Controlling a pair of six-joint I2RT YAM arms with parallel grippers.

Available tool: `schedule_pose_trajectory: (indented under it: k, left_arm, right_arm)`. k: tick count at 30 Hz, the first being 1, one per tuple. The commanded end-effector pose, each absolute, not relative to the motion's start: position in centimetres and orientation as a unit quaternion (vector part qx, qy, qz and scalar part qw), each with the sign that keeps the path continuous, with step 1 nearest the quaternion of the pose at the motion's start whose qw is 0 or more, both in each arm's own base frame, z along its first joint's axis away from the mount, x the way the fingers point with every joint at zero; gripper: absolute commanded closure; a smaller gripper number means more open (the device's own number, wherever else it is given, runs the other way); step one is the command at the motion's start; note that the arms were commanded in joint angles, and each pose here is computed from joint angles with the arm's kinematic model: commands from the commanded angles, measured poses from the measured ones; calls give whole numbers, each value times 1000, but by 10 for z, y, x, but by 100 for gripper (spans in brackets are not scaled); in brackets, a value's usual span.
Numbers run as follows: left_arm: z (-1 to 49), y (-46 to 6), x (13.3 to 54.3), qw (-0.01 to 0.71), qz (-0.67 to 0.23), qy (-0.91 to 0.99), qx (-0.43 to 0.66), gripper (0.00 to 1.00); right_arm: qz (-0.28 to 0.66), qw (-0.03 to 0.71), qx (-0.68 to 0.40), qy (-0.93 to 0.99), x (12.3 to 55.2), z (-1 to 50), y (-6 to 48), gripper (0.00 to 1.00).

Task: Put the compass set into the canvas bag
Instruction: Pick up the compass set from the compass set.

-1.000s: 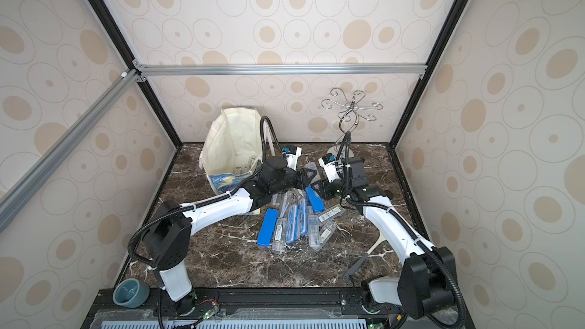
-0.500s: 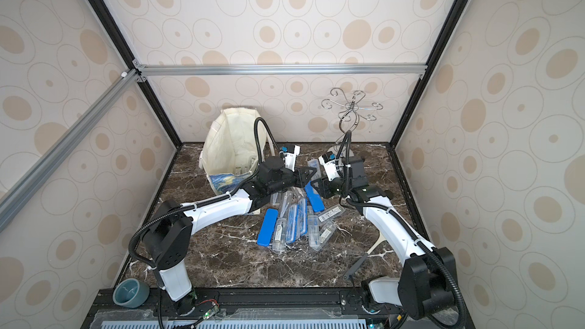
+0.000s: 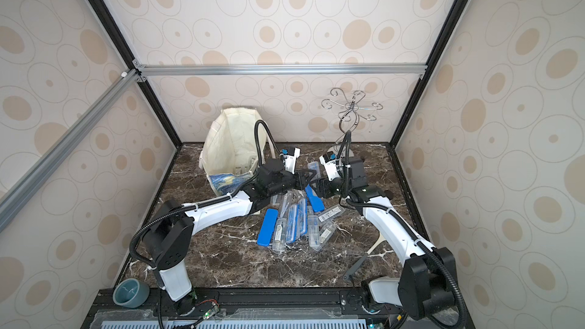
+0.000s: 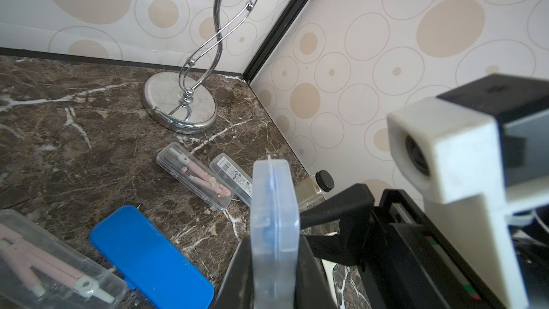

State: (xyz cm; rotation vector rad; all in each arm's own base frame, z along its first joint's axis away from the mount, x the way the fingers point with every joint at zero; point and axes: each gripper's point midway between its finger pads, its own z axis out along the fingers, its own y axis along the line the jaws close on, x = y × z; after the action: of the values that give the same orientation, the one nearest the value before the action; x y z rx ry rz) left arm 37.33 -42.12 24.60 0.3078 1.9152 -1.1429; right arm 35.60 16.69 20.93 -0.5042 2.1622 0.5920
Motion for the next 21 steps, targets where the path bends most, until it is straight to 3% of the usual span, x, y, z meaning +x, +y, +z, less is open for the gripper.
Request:
schedule_pose_trajectory:
  k: [1, 4, 5, 6, 14, 21]
  left_arm:
    - [286, -416, 379, 476, -453, 742, 134, 86]
    - [293, -415, 384, 487, -442, 741, 139, 86]
    - [296, -415, 386, 491, -437, 740, 140, 86]
    - [300, -414, 388, 496, -431, 740, 141, 86]
    - [350, -400, 413, 550, -363, 737, 153, 86]
    - [401, -352, 432, 612, -244, 740, 136, 85]
  right_arm:
    - [229, 402, -203, 863, 345, 209, 163, 30]
    - [227, 393, -206, 867, 336, 207, 161, 26]
    - [228, 391, -205, 868, 332, 207, 160, 18]
    - [233, 390, -208, 866, 328, 209, 160, 1]
    - [205, 462, -145, 850, 311, 230, 133, 0]
    - [135, 521, -66, 840, 312, 236, 94, 0]
